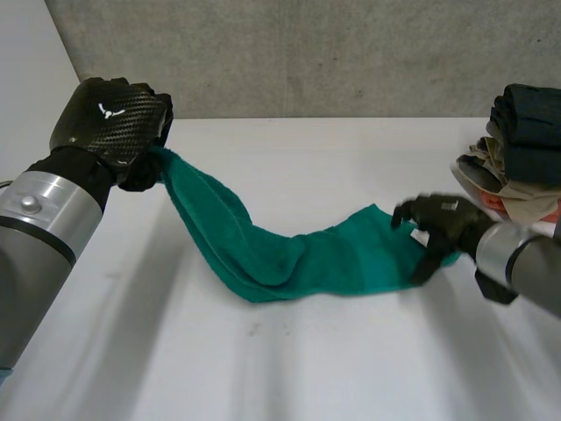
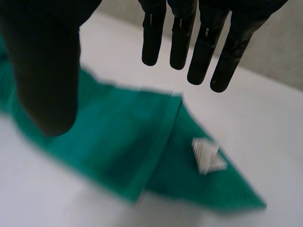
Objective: Fold the laundry.
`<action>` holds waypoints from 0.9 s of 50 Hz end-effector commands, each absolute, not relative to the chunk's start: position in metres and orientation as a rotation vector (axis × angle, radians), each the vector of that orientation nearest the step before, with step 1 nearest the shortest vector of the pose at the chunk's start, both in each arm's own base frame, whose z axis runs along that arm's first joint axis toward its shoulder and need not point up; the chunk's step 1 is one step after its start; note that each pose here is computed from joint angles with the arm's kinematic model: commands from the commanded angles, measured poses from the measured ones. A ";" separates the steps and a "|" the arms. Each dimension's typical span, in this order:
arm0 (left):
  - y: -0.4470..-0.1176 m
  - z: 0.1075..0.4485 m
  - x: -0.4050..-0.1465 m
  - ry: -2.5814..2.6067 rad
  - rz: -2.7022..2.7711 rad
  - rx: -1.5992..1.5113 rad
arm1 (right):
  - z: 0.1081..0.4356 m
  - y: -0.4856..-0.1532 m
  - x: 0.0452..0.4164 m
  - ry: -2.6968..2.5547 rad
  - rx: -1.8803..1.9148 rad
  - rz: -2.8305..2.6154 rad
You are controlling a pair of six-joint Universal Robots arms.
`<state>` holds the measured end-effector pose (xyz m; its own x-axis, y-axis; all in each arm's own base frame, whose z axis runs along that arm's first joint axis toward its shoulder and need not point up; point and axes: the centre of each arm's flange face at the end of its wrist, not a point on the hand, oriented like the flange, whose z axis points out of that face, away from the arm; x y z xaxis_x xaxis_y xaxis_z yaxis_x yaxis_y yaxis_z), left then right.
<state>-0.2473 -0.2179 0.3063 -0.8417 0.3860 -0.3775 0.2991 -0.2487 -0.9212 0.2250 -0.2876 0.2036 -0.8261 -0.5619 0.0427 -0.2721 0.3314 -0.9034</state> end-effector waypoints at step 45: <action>-0.225 0.297 -0.242 -1.943 2.260 -0.857 | 0.131 -0.326 0.278 2.102 -1.122 -1.655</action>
